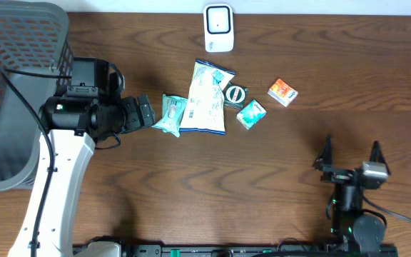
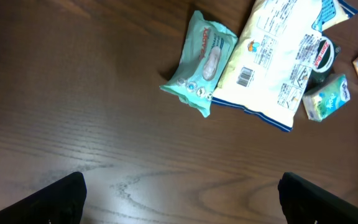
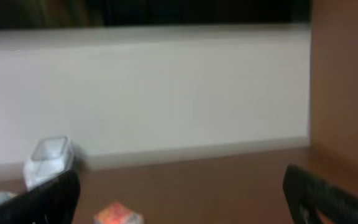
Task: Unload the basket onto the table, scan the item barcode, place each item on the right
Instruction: 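Reach the right gripper to the white snack bag and grasp it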
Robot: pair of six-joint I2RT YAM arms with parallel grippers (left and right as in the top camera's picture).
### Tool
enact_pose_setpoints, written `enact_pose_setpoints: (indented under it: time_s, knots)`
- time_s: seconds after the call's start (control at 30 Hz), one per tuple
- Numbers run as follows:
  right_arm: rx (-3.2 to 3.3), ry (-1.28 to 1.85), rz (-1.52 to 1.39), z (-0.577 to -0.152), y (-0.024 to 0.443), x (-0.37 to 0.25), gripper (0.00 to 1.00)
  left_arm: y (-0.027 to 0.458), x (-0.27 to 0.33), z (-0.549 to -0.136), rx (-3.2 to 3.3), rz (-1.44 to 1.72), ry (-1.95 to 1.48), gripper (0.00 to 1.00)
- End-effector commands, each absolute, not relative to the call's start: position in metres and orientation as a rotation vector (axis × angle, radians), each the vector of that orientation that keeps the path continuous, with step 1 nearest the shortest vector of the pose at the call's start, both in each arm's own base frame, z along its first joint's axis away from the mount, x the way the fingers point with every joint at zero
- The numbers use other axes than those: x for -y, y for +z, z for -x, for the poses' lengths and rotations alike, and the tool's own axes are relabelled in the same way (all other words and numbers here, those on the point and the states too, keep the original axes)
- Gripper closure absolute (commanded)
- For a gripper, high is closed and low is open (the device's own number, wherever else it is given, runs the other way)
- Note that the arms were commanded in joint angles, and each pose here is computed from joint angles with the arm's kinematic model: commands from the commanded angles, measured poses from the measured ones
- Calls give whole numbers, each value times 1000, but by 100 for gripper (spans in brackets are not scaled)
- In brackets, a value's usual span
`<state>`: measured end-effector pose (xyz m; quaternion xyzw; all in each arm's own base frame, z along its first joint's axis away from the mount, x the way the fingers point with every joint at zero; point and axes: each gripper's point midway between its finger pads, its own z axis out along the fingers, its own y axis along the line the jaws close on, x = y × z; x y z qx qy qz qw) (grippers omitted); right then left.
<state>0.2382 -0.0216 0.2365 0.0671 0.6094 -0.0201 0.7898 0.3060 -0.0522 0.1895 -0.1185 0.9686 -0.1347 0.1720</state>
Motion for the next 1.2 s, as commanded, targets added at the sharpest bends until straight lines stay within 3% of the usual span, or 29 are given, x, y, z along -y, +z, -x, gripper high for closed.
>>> enact_pose_setpoints:
  time_s: [0.0,0.23,0.33,0.47,0.57,0.67,0.7,0.8,0.97,1.17]
  knots:
    - [-1080,184,-146,-219,289,3,1,189,48,-307,-2748,335,-355,2]
    - [-547,241,-143,-134,389,11,1,189,48,-307,-2748,335,-355,2]
    - [-492,234,-176,-126,427,18,1,189,48,-307,-2748,335,-355,2]
    - [-610,255,-63,-171,480,-4,1,189,48,-307,-2748,335,-355,2]
    - [-763,258,213,-248,504,-51,1,189,48,-307,-2748,335,-355,2]
    - [-1005,500,606,-326,468,-121,1,189,48,-307,-2748,335,-355,2]
    - [-1104,750,843,-338,433,-155,1,189,48,-307,-2748,335,-355,2]
    - [-1138,1028,1129,-338,384,-177,1,189,48,-307,-2748,335,-355,2]
    - [-1348,1362,1074,-370,316,-212,1,189,48,-307,-2748,335,-355,2]
    - [-1423,1275,889,-404,309,-221,1,189,48,-307,-2748,335,-355,2]
